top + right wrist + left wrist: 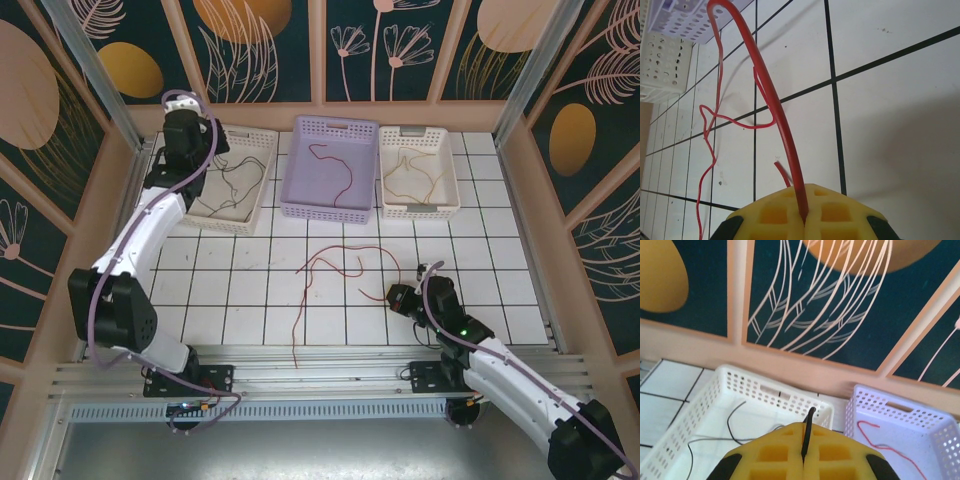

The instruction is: Untangle the cables

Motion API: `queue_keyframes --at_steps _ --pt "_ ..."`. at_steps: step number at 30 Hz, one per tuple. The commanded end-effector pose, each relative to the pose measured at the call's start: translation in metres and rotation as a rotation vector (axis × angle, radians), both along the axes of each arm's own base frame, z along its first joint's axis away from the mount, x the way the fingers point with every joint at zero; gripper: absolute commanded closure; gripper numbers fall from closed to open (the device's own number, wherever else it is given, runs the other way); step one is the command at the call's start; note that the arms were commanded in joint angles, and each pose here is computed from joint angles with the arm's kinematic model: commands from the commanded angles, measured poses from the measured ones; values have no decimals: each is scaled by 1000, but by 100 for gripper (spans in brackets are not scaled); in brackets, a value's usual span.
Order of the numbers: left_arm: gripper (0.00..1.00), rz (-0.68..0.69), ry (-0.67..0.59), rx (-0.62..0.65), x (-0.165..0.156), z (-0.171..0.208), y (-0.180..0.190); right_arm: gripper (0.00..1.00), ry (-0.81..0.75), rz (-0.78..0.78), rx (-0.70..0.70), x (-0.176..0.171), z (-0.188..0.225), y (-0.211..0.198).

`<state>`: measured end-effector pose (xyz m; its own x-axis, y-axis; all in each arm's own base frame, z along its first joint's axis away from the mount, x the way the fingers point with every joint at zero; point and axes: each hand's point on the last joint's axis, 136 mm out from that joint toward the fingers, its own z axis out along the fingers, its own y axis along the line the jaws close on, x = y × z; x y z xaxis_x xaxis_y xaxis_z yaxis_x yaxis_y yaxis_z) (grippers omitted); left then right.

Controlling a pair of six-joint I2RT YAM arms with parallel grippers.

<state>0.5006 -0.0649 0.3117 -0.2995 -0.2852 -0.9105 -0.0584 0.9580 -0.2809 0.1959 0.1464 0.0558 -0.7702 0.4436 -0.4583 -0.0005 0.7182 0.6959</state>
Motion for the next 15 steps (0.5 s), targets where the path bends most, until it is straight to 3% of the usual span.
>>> queue_keyframes --at_steps 1,15 --pt "100 22 -3 -21 12 -17 3 100 -30 19 10 3 16 3" --pt "100 33 163 -71 29 -119 -3 100 -70 25 10 3 31 2"
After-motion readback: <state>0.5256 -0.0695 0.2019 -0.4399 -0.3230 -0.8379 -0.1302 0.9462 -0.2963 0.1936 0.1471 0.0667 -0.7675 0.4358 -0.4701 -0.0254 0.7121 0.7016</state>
